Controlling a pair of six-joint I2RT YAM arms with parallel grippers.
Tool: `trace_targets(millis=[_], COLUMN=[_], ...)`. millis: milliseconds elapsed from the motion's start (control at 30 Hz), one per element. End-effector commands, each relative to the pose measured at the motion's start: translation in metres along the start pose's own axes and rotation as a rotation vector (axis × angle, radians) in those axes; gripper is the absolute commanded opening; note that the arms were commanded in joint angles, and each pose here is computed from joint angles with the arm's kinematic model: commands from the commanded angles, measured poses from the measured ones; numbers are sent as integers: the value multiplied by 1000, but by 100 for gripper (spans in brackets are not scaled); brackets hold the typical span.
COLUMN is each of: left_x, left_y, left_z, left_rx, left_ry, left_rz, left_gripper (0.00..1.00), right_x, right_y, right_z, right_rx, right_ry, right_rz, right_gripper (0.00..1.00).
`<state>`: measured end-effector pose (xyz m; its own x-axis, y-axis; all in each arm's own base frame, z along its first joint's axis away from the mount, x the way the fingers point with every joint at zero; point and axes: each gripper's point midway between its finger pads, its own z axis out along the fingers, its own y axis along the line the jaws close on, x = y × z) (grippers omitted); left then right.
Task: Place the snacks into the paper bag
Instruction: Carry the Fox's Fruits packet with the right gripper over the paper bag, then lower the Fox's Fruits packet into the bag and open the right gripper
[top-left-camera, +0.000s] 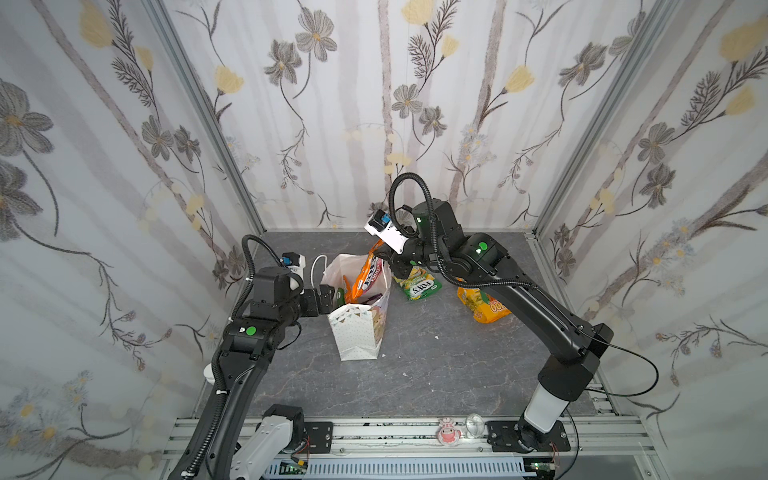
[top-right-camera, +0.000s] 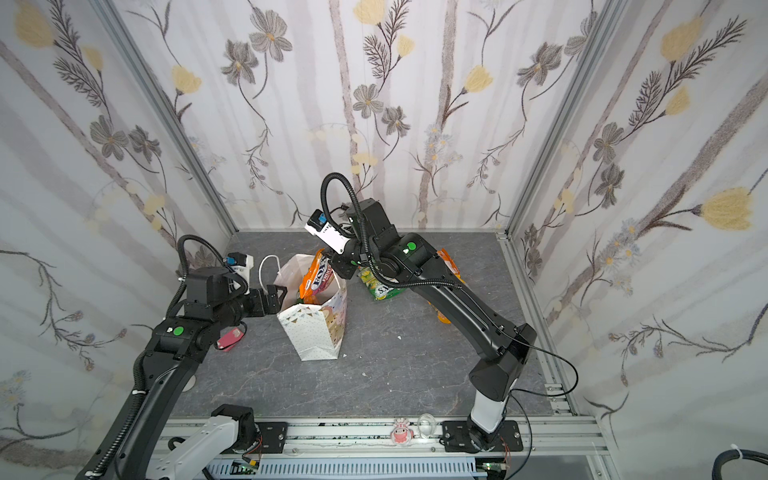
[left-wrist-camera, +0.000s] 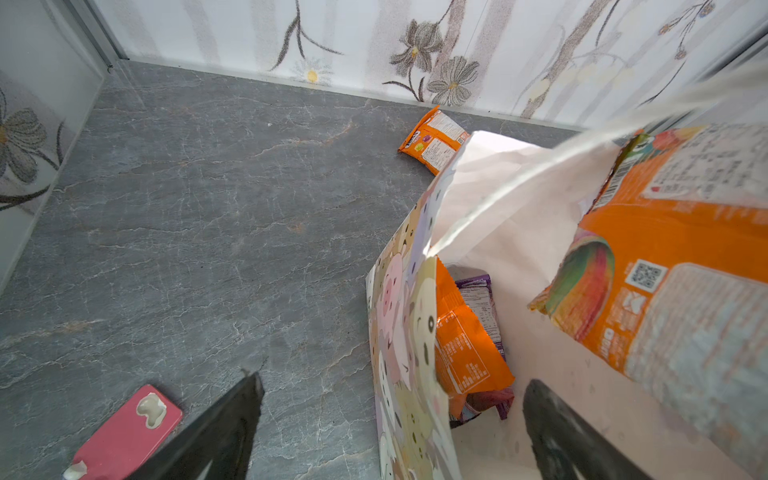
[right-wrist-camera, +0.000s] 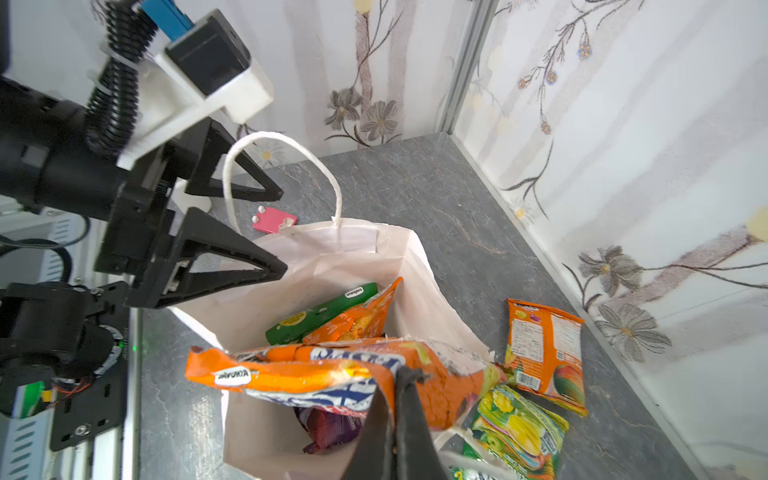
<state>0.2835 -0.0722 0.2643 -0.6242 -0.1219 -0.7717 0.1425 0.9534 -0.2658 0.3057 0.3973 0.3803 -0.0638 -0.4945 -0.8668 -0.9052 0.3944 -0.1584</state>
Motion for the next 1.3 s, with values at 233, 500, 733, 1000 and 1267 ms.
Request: trace_targets(millis=[233,500,733,1000,1267], left_x=[-3,-3,-3,-2,-2], left_y=[0,-1,-1,-2,-2], left_z=[-1,-2,-3,-2,-2], left_rx=[-1,5,5,11,9], left_ry=[-15,-18,-21,-18,-16], left_rz=[7,9,9,11,10], left_gripper=[98,98,98,98,98], right_x=[1,7,13,14,23], right_y=[-13,-7,0,0,-1], right_z=[9,14,17,13,9], right_rx=[196,264,280,297,324], right_ry=[57,107,138,139,185], right_rz=[-132,-189,-214,-171,-180], right_gripper=[0,0,0,0,0])
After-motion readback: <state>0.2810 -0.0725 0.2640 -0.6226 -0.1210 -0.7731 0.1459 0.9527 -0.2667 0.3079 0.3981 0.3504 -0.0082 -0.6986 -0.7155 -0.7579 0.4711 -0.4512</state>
